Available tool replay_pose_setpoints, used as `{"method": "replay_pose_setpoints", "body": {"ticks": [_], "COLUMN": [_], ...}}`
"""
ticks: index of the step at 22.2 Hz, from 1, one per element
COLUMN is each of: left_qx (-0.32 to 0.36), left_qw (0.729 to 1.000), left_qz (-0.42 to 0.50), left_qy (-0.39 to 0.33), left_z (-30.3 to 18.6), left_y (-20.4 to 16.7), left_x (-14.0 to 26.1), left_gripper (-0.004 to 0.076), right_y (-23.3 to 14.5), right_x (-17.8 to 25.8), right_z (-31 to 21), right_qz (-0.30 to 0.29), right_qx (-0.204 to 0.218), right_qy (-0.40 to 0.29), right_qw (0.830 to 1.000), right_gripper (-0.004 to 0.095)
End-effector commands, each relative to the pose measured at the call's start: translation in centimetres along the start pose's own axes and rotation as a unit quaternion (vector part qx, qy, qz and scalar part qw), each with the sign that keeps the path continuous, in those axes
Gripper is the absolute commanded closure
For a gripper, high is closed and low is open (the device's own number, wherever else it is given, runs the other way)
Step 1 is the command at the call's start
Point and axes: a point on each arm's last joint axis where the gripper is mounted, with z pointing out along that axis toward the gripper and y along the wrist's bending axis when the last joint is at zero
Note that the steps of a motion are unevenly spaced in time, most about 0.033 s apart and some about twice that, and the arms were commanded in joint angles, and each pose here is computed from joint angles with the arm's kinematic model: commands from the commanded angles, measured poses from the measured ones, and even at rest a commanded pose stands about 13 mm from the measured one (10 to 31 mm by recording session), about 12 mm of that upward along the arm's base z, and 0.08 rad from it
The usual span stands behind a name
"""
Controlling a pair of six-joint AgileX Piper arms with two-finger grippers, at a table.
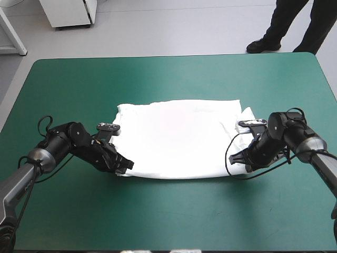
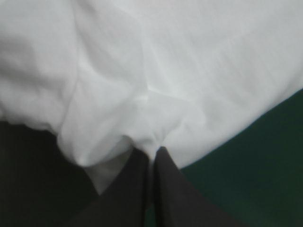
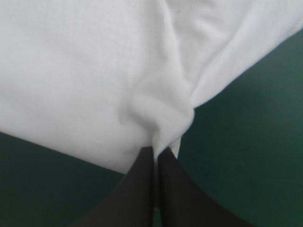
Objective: Fold the cloth
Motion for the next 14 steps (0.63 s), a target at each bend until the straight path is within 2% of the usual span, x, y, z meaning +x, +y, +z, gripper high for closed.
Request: {"method": "replay_pose_setpoints", "body": {"ticks": [1, 7, 9, 10, 12, 14], "left_qx": [0.013, 0.019, 0.019, 0.021, 0.026, 0.031], "left_qw": [1.0, 0.999, 0.999, 0.999, 0.998, 0.996], "left_qz": [0.004, 0.004, 0.006, 0.006, 0.006, 0.006], "left_qy": [-0.01, 0.03, 0.04, 0.048, 0.063, 0.077], "left_z": [-0.9, -0.5, -0.6, -0.6, -0.6, -0.6], "left_y": [-1.1, -1.1, -1.1, -1.1, -1.2, -1.3], "left_x": [0.6, 1.7, 1.9, 2.1, 2.3, 2.6], "left_gripper": [0.0734, 0.0732, 0.0712, 0.0665, 0.0587, 0.0521], "right_y": [0.3, 0.3, 0.3, 0.3, 0.3, 0.3], "right_x": [1.4, 2.6, 2.8, 2.9, 3.0, 3.0], "right_z": [-1.2, -0.8, -0.8, -0.8, -0.8, -1.0], "right_qz": [-0.005, -0.003, -0.003, -0.003, -0.003, -0.004], "right_qx": [-0.003, -0.003, -0.004, -0.005, -0.006, -0.006], "right_qy": [-0.021, -0.01, -0.004, 0.004, 0.007, 0.007], "right_qw": [1.0, 1.0, 1.0, 1.0, 1.0, 1.0], "right_gripper": [0.0921, 0.091, 0.0836, 0.074, 0.0616, 0.053]}}
